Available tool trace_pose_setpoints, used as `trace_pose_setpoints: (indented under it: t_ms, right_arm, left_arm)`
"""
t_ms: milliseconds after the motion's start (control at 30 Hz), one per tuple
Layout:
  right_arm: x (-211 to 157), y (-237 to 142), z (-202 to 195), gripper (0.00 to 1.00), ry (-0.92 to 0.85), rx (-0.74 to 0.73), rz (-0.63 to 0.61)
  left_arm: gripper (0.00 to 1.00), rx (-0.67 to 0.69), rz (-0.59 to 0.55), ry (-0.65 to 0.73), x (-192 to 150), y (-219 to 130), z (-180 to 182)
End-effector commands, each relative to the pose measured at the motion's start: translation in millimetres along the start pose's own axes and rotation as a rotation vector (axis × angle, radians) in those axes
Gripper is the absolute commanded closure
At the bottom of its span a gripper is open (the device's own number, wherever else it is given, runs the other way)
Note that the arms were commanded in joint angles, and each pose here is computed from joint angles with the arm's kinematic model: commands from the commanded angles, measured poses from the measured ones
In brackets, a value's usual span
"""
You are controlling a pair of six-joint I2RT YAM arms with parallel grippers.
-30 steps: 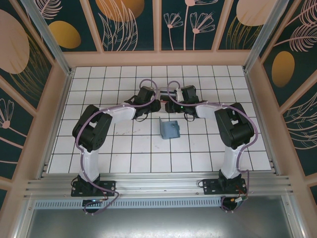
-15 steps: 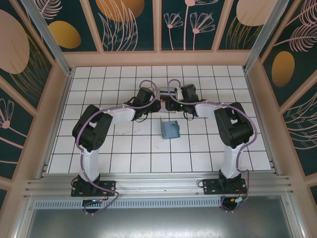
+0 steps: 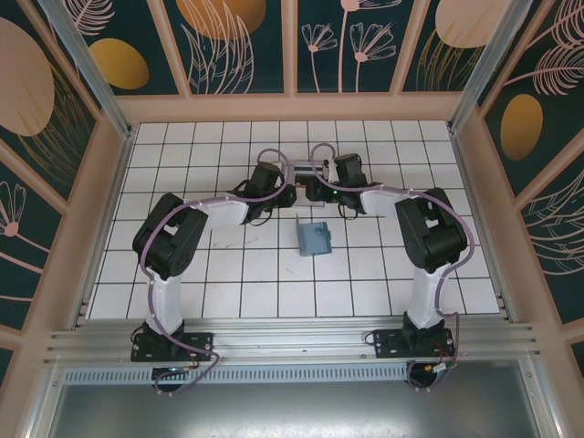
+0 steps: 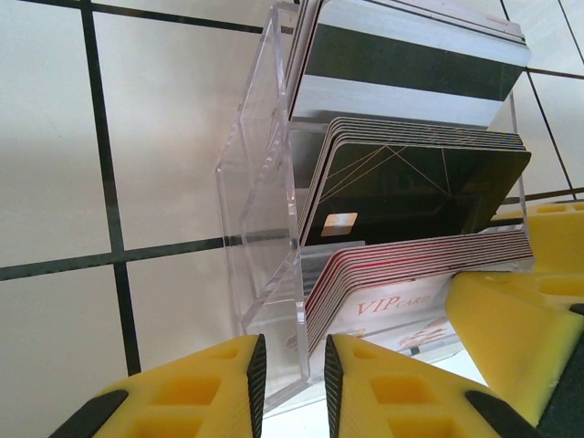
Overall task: Put the credit cards into the card holder
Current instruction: Rotate the storage box at the top-center of the table.
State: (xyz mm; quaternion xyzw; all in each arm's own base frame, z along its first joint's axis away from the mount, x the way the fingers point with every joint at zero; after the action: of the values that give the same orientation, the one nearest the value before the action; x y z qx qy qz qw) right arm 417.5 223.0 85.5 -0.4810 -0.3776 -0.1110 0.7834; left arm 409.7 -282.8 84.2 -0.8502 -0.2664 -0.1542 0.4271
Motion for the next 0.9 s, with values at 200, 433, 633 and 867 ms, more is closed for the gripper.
trace_pose_setpoints:
  t_ms: [200, 433, 633, 867]
  right_arm:
    - [57, -32, 3, 0.25, -0.057, 0.091, -0.095]
    - [61, -17, -14, 0.21, -0.079, 0.080, -0.048]
    - [63, 0, -19, 0.21, -0.120, 0.111, -0.006]
    - [58, 16, -30, 0.19, -0.142, 0.108, 0.029]
  left_arm:
    - [0.73, 0.107, 0.089, 0.054, -25, -2, 27]
    - [0.74, 0.116, 0.076, 0.113, -18, -7, 24]
    - [0.75, 0.140, 0.077, 0.175, -15, -10, 25]
    - [0.73, 0.142, 0.079, 0.169, -12, -6, 27]
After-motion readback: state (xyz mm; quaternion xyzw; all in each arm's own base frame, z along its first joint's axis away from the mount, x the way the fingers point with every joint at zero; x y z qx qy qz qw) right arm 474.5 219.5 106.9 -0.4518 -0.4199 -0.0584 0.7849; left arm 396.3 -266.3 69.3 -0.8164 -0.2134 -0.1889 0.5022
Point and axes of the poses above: each hand's point on the last joint's axis, 136 mm out from that joint toward the fingers, its own y axis out along the fingers, its own z axis along the line the jaws close on, x = y × z, the point moved 4 cm from there along -y, back along the fingers, and after that the axes turned 13 degrees about -y, right-handed, at the moved point
